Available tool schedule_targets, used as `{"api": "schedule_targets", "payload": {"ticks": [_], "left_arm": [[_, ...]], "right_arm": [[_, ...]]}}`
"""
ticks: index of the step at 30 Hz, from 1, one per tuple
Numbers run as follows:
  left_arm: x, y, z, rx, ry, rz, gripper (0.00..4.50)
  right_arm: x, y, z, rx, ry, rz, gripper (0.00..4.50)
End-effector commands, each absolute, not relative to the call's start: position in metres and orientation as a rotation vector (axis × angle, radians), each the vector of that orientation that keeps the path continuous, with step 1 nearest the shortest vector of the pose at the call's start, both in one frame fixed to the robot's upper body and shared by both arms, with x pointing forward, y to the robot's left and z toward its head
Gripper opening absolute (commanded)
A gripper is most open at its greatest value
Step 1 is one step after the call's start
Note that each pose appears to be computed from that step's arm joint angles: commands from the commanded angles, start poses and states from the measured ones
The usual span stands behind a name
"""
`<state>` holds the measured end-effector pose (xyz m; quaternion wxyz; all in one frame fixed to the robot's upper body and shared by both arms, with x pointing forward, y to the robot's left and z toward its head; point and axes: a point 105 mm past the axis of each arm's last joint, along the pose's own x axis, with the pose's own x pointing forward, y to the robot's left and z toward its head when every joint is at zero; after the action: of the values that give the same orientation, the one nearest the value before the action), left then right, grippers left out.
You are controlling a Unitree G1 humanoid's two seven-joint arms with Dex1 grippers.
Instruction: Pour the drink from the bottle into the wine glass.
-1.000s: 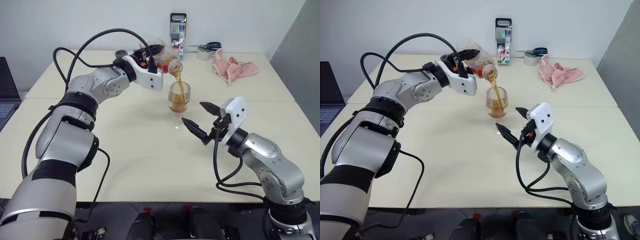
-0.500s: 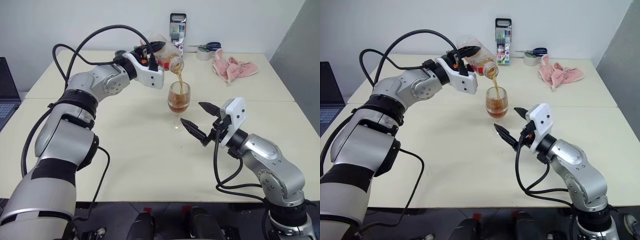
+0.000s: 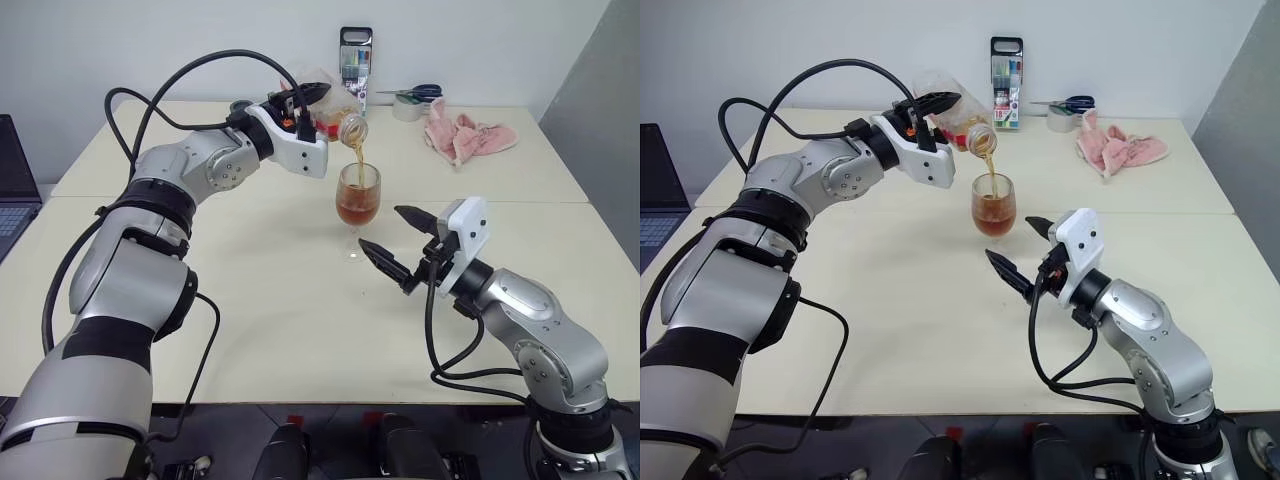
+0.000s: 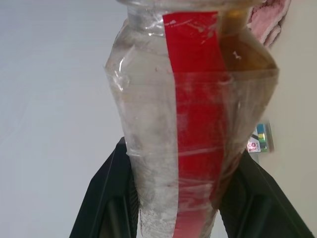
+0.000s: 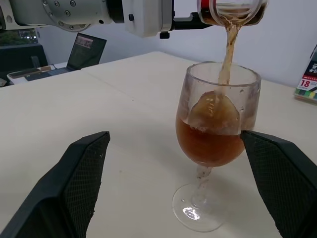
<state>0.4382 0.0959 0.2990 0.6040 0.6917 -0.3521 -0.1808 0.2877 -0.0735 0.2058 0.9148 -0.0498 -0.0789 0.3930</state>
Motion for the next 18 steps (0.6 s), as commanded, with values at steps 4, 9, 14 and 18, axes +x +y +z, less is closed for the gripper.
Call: {"api": "schedule_targets", "payload": {"ticks": [4,9,14,18], "left_arm": [[0.436,0.098,0.320,1.568,-0.841,-0.373,1.68],[0.438,0.097,0.315,1.517,-0.811,-0.393,1.68],[0.438,0.098,0.307,1.433,-0.776,-0.418,1.68],[0.439,0.099,0.302,1.299,-0.735,-0.440,1.68]], "right_arm": [[0.279,-0.070,0.220,-0.123,-0.230,0.826,4.50],[0.281,-0.071,0.224,-0.133,-0.254,0.805,4.50],[0.284,-0.072,0.228,-0.154,-0.280,0.786,4.50],[0.284,-0.069,0.230,-0.164,-0.300,0.792,4.50]]}}
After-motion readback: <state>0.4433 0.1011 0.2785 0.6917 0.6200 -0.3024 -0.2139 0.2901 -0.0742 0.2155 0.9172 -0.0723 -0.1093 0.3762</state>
